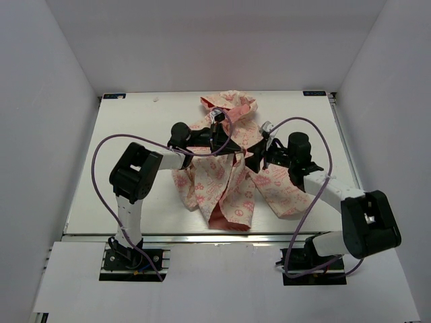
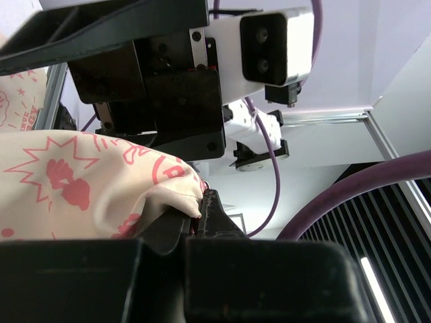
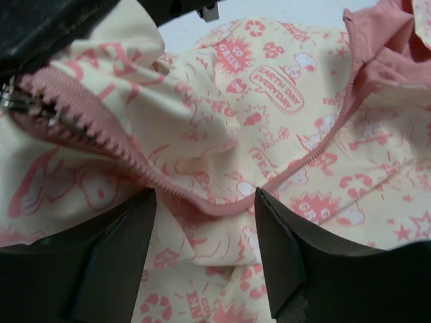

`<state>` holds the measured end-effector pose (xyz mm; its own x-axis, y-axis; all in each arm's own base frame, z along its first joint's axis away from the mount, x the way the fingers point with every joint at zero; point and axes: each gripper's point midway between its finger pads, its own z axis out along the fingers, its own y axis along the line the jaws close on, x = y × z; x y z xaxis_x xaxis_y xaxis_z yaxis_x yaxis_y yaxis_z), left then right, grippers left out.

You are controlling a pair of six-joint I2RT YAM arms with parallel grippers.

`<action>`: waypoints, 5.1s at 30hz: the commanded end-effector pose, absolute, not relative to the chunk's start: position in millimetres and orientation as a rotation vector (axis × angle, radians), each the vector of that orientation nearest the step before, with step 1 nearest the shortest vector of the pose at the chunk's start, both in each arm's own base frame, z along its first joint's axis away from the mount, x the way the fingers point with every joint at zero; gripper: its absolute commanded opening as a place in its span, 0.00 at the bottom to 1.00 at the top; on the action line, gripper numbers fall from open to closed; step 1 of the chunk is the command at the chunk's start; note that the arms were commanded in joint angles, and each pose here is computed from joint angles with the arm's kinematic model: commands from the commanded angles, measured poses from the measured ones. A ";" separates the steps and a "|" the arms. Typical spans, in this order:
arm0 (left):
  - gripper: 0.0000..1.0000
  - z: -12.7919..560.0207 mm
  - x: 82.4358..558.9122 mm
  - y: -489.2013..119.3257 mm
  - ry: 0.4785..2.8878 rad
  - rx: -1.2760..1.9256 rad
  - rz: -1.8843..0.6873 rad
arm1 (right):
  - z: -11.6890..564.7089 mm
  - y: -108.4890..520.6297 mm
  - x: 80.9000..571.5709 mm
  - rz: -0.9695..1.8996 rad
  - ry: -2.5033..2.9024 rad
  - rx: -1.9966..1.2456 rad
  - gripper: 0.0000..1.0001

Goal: Zip up the jacket

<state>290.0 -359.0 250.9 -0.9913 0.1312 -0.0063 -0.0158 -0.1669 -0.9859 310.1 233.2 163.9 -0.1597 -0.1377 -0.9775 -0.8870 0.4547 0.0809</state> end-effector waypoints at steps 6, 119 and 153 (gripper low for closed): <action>0.00 295.6 255.9 -338.6 -1.817 -0.755 2.705 | 213.0 271.2 323.3 0.970 1.339 -1.017 0.36; 0.00 294.4 262.5 -334.2 -1.853 -0.897 2.677 | 319.5 243.6 263.6 1.834 1.319 -0.717 0.50; 0.00 303.3 262.5 -328.6 -1.853 -0.905 2.717 | 299.0 250.1 253.3 1.822 1.353 -0.800 0.15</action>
<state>298.3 -349.6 251.2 -0.9794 0.1886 -0.0722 0.0434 -0.1526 -0.9873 287.1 252.5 253.2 -0.9161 0.1192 -0.3828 -0.3927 -0.0748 0.9166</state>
